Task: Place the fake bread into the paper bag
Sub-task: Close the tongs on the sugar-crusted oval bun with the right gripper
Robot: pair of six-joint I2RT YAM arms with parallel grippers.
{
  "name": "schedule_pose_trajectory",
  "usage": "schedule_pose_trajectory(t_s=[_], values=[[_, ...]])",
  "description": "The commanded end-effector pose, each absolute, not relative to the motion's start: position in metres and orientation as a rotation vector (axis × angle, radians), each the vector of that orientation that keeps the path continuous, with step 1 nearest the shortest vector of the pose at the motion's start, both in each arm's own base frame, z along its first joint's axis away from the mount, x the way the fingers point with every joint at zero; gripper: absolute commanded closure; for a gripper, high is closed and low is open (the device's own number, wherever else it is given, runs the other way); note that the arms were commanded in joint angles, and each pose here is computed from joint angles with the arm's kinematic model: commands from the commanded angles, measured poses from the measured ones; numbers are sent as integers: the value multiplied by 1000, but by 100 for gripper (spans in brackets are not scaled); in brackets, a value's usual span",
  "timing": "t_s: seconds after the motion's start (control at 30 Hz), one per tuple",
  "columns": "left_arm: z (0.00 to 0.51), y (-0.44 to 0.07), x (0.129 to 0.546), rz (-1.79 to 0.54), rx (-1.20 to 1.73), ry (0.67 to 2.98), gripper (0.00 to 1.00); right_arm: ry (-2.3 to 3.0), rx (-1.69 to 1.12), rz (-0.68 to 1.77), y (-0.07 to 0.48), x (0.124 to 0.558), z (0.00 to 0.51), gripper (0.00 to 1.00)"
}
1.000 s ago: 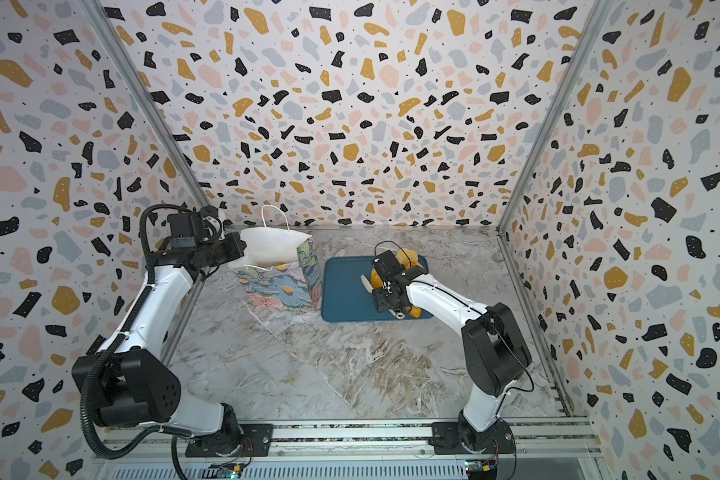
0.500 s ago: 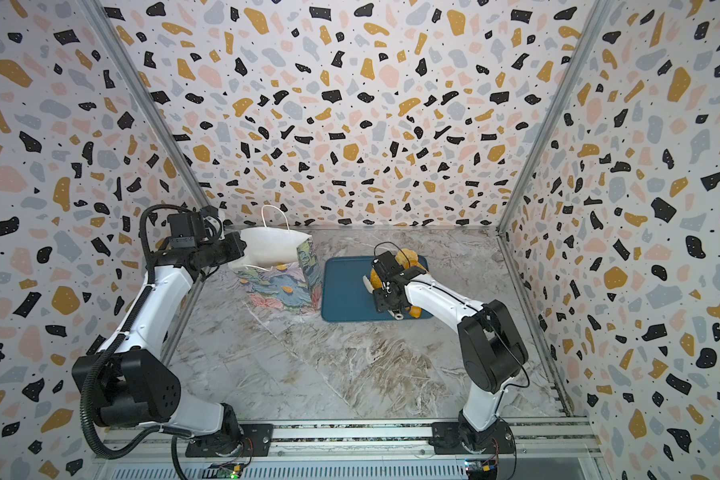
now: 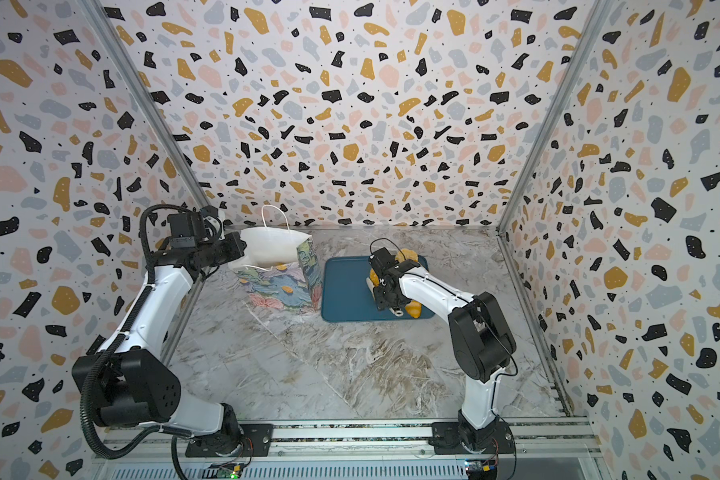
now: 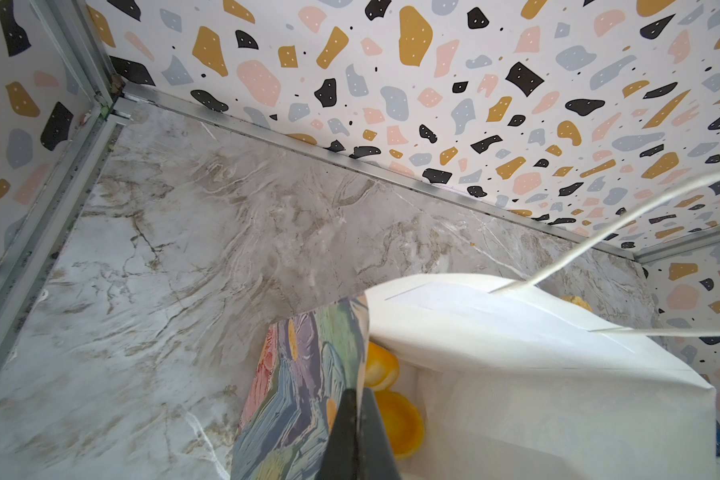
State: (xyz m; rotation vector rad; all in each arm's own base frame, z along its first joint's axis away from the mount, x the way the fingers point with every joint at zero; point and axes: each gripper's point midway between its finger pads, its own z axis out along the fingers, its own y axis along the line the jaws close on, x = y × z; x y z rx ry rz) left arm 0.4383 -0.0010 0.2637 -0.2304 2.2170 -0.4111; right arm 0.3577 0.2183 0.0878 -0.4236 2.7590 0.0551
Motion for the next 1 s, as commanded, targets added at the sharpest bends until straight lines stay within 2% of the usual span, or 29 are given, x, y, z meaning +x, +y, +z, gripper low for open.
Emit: schedule_pose_trajectory(t_s=[0.0, 0.23, 0.97], values=[[265, -6, 435, -430, -211, 2208, 100, 2742, -425, 42, 216, 362, 101, 51], [266, -6, 434, -429, -213, 2206, 100, 2714, -412, 66, 218, 360, 108, 61], [269, -6, 434, -428, -215, 2196, 100, 2532, -364, 192, 231, 343, 133, 65]])
